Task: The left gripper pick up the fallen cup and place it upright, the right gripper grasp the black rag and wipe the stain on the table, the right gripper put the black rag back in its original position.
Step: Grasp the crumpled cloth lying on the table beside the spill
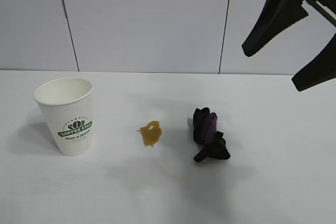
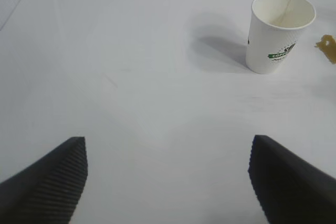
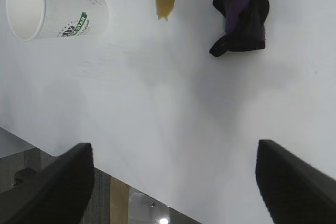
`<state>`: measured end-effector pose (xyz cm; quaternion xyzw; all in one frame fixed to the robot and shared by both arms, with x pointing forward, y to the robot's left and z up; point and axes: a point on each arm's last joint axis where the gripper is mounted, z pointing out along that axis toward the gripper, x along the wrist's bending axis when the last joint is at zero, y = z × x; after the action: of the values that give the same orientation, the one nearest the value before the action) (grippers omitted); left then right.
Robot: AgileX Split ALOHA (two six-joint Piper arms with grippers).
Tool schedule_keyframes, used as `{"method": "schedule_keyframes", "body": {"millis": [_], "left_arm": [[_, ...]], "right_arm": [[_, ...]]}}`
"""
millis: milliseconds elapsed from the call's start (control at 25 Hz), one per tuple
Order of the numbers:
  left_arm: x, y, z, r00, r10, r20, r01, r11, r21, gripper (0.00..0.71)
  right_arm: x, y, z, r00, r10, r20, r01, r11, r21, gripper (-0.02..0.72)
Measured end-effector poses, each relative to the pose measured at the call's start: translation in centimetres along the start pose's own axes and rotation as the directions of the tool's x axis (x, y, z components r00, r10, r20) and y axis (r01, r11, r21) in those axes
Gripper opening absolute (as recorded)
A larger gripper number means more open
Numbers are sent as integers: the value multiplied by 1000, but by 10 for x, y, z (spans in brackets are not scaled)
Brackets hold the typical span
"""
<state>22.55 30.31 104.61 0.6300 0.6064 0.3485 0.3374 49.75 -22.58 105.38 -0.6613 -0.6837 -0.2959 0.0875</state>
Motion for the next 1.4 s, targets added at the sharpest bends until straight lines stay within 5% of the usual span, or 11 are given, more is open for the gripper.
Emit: {"method": "schedule_keyframes", "body": {"millis": [320, 640, 1120, 1400], "left_arm": [[0, -2, 7, 1000, -10, 3, 10, 1000, -6, 603], [0, -1, 7, 1000, -11, 3, 11, 1000, -11, 603], [0, -1, 7, 1000, -10, 2, 10, 1000, -12, 603], [0, -1, 7, 1000, -10, 2, 10, 1000, -12, 603]], "right_arm": [[-1, 0, 0, 1000, -5, 7, 5, 1000, -1, 577], [-10, 7, 4, 995, -45, 92, 50, 998, -46, 577], [-33, 62, 61, 993, 12, 120, -23, 996, 89, 575], [-18, 84, 105, 962, -148, 230, 109, 978, 177, 568]]}}
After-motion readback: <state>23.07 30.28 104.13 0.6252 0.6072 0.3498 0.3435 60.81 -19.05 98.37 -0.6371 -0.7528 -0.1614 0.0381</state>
